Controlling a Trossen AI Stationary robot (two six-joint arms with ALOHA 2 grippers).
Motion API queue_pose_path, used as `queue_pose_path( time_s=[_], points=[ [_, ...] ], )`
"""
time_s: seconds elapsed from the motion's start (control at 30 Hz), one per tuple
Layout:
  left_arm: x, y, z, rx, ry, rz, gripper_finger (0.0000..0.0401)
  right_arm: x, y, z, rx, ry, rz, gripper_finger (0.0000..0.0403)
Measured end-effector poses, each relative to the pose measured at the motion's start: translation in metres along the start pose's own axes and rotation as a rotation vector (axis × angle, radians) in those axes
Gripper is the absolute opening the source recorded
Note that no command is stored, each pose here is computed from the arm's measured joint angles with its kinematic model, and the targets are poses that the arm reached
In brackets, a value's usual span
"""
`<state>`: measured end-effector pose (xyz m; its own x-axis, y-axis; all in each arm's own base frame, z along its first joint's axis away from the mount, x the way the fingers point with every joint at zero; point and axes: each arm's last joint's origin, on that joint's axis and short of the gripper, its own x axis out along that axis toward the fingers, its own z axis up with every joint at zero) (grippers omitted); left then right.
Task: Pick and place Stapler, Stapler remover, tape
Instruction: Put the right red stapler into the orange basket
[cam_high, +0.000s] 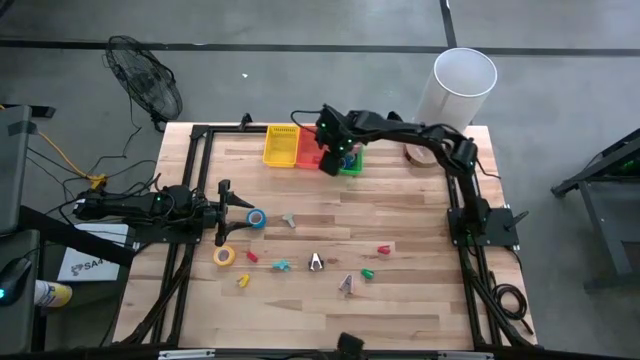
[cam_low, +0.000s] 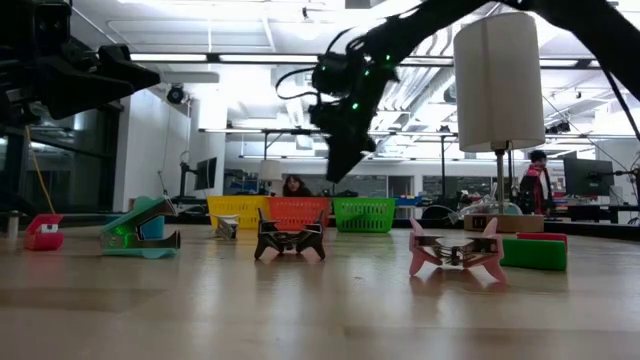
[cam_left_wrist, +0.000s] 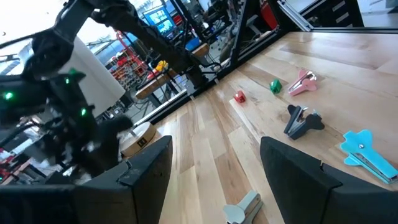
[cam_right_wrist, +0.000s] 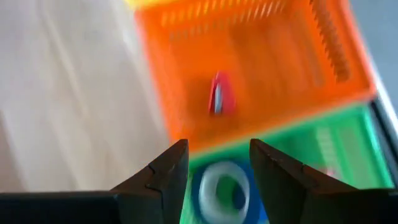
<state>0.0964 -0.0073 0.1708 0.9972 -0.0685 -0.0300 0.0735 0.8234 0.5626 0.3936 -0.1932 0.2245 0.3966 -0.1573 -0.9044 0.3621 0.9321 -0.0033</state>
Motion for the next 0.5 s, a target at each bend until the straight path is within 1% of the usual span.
queue_pose_path(
  time_s=[0.13,0.3,0.5],
  points=[
    [0.0,0.0,0.0,0.0,0.0,0.0,0.0239,-0.022,0.013,-0.009,0.009,0.078,0.016,0.0163],
    [0.0,0.0,0.0,0.0,0.0,0.0,0.0239,-0.042,0.036,-0.019,-0.012,0.164,0.038,0.0161],
    [0.0,0.0,0.0,0.0,0.0,0.0,0.0239,-0.046,0.07,-0.031,-0.055,0.269,0.059,0.0162]
  ],
)
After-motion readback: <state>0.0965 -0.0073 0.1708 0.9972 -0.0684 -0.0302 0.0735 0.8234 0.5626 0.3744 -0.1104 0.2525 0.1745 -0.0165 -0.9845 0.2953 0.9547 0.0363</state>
